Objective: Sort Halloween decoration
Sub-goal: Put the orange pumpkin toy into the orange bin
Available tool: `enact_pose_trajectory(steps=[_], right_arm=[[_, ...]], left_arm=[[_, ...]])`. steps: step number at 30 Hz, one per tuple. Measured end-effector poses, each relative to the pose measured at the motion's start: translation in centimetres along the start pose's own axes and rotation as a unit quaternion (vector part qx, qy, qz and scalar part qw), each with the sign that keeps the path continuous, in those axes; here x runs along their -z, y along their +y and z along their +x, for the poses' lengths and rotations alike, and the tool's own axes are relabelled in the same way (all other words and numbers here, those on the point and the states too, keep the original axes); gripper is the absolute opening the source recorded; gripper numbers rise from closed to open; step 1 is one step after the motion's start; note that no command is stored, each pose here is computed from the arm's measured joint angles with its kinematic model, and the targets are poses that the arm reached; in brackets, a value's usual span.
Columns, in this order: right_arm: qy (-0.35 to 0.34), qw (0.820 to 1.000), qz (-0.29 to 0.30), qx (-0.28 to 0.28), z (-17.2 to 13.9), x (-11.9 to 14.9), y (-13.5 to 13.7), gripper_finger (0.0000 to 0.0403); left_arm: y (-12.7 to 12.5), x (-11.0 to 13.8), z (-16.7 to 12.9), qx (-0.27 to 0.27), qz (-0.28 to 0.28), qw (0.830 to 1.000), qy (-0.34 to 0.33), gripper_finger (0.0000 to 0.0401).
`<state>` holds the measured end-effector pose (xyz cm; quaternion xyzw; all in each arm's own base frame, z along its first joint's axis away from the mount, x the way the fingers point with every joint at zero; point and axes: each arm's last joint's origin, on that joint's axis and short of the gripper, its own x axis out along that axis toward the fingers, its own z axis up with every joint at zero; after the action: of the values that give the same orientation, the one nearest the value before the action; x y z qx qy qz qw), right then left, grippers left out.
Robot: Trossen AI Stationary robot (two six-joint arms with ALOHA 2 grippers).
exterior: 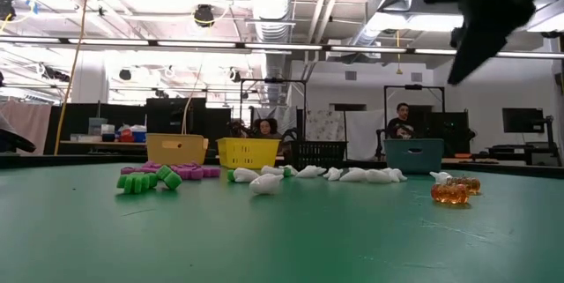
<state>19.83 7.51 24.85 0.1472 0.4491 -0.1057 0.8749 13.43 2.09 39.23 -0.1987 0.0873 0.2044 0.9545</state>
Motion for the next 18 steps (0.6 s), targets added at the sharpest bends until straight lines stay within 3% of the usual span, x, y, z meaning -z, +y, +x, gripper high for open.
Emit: enact_pose_trajectory(steps=[11, 18], right_arm=[[0.069, 0.997, -0.037, 0.016, 6.6, 1.8, 3.1, 0.0138], [0.104, 0.994, -0.04, 0.007, 9.2, 2.5, 3.8, 0.0191]], left_arm=[[-0.1, 0.2, 0.7, -0.004, 0.002, 1.0, 0.01, 0.0232], [-0.1, 0.2, 0.6, 0.003, 0.002, 1.0, 0.012, 0.0231]])
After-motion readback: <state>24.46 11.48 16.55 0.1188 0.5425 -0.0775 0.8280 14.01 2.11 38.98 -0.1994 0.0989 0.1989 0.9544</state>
